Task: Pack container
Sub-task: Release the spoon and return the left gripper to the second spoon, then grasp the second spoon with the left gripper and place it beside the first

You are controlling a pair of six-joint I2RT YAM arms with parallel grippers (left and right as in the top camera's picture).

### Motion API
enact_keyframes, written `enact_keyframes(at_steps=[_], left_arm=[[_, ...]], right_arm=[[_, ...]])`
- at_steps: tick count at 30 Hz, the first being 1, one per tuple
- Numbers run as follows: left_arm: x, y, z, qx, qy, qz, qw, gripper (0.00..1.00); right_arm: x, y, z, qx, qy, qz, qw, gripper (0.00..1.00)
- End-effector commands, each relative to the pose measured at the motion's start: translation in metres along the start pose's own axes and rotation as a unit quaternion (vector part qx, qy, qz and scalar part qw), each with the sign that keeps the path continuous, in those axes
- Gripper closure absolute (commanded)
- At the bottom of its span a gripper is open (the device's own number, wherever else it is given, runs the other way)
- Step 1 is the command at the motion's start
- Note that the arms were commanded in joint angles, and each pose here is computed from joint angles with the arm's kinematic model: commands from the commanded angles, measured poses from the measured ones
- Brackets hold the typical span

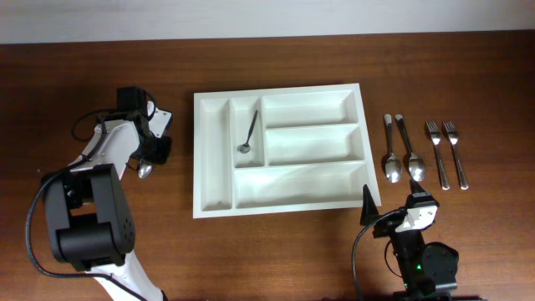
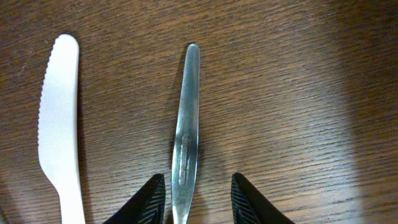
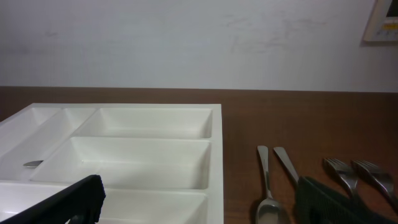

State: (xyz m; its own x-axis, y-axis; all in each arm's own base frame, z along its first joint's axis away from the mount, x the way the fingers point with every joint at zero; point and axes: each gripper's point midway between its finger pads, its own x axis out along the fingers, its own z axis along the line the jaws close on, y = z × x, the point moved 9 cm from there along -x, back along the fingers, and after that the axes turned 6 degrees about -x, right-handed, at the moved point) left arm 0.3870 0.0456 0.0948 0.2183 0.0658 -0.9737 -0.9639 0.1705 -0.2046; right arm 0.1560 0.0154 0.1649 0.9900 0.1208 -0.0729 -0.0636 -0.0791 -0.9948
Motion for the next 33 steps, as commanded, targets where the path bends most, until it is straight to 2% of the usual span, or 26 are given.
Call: enact_keyframes(at_steps=[1, 12, 20, 25, 33], left_arm=[[0.008, 0.005, 0.0, 0.008, -0.004, 0.013, 1.0, 0.64], [0.025, 0.012, 0.001, 0.01, -0.014, 0.045, 0.999, 0.66], [0.025, 0.012, 0.001, 0.01, -0.015, 0.043, 0.999, 0.89], [0.025, 0.011, 0.001, 0.01, -0.015, 0.043, 0.999, 0.98], [0.002, -0.01, 0.011, -0.011, -0.042, 0.022, 0.999, 0.98]], right_arm=[[0.0, 0.002, 0.0, 0.004, 0.001, 0.002, 1.0, 0.01], [0.0, 0.002, 0.0, 0.004, 0.001, 0.002, 1.0, 0.01], [0.0, 0.002, 0.0, 0.004, 0.001, 0.002, 1.0, 0.01], [0.0, 0.002, 0.0, 0.004, 0.001, 0.002, 1.0, 0.01], [0.0, 0.002, 0.0, 0.004, 0.001, 0.002, 1.0, 0.01]])
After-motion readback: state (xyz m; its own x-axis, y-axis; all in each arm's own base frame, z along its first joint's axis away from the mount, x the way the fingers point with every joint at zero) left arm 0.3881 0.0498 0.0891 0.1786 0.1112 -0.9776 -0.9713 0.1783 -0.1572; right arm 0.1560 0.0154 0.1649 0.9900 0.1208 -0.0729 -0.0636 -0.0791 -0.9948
